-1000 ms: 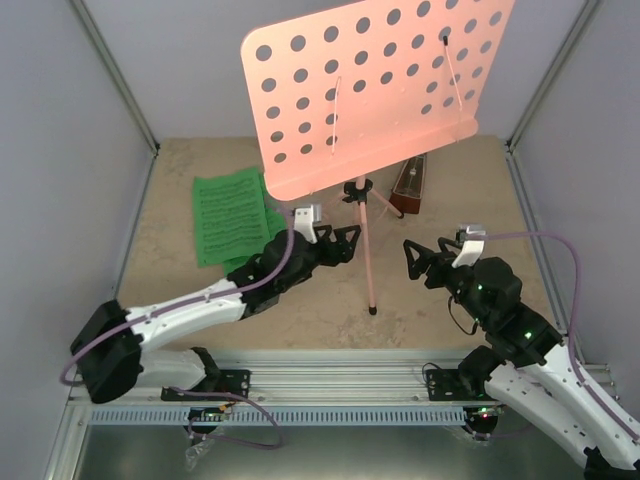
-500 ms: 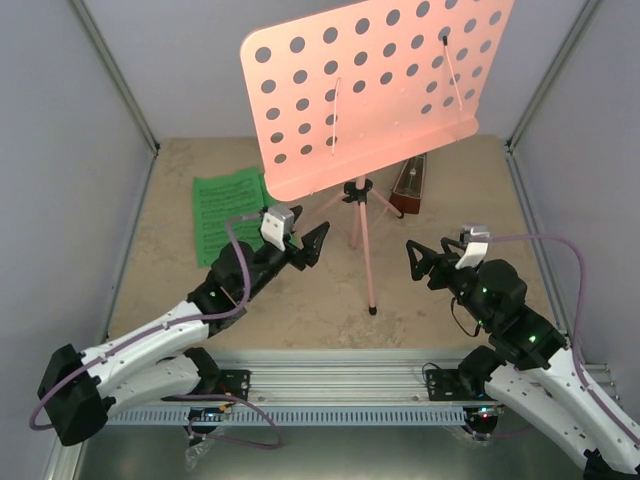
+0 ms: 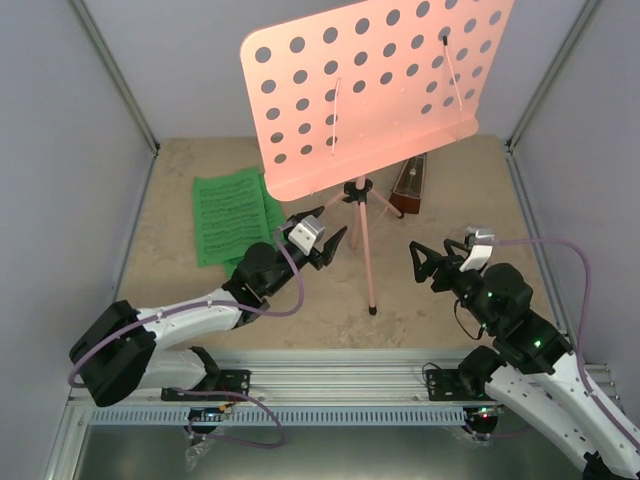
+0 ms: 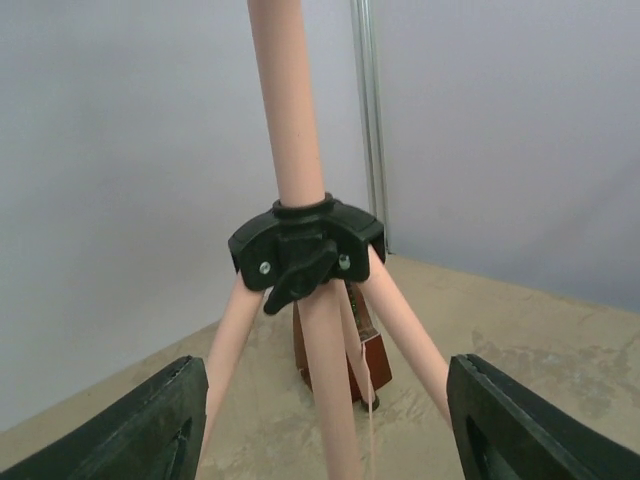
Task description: Pack up the instrument practice props
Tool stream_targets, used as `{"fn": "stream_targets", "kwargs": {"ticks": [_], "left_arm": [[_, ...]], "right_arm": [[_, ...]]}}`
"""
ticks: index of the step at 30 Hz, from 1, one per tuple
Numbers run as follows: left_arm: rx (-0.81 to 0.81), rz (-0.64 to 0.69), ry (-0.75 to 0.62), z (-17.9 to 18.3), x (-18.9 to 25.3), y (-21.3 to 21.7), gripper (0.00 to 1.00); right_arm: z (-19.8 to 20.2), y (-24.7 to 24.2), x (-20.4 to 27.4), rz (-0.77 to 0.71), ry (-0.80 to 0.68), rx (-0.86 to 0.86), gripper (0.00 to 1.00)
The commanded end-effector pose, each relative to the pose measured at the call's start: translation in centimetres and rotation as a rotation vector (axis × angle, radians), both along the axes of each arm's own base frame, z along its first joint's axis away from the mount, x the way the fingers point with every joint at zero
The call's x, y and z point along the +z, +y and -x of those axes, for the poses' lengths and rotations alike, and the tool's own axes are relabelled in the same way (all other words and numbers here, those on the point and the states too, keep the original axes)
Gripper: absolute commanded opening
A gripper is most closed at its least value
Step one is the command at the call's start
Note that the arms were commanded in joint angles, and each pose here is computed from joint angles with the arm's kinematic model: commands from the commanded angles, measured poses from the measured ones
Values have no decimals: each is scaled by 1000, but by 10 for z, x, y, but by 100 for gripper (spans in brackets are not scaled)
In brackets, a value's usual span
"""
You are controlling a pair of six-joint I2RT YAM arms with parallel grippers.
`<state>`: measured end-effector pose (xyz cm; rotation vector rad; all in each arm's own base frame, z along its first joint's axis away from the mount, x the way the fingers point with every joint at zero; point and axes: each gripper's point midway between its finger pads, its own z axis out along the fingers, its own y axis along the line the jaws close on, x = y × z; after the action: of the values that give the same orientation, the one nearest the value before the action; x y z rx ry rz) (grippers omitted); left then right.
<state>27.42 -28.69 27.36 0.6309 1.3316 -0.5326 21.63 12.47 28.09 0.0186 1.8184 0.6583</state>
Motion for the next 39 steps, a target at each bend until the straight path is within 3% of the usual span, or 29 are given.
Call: {"fn": "stream_targets", "kwargs": {"ticks": [1, 10, 22, 35, 39], "left_arm": [[-21, 79, -132, -1, 43, -8, 66], [-34, 37, -102, -15, 43, -27, 49], [-9, -82, -110, -26, 28, -35, 52], [30, -137, -79, -38, 21, -37, 30], [35, -142, -69, -40, 18, -38, 32]], "right_arm": [[1, -7, 1, -11, -1, -29, 98], [3, -9, -1, -12, 2, -33, 98], [3, -9, 0, -19, 4, -32, 98], [3, -10, 1, -24, 2, -36, 98], [3, -10, 1, -25, 3, -36, 98]]}}
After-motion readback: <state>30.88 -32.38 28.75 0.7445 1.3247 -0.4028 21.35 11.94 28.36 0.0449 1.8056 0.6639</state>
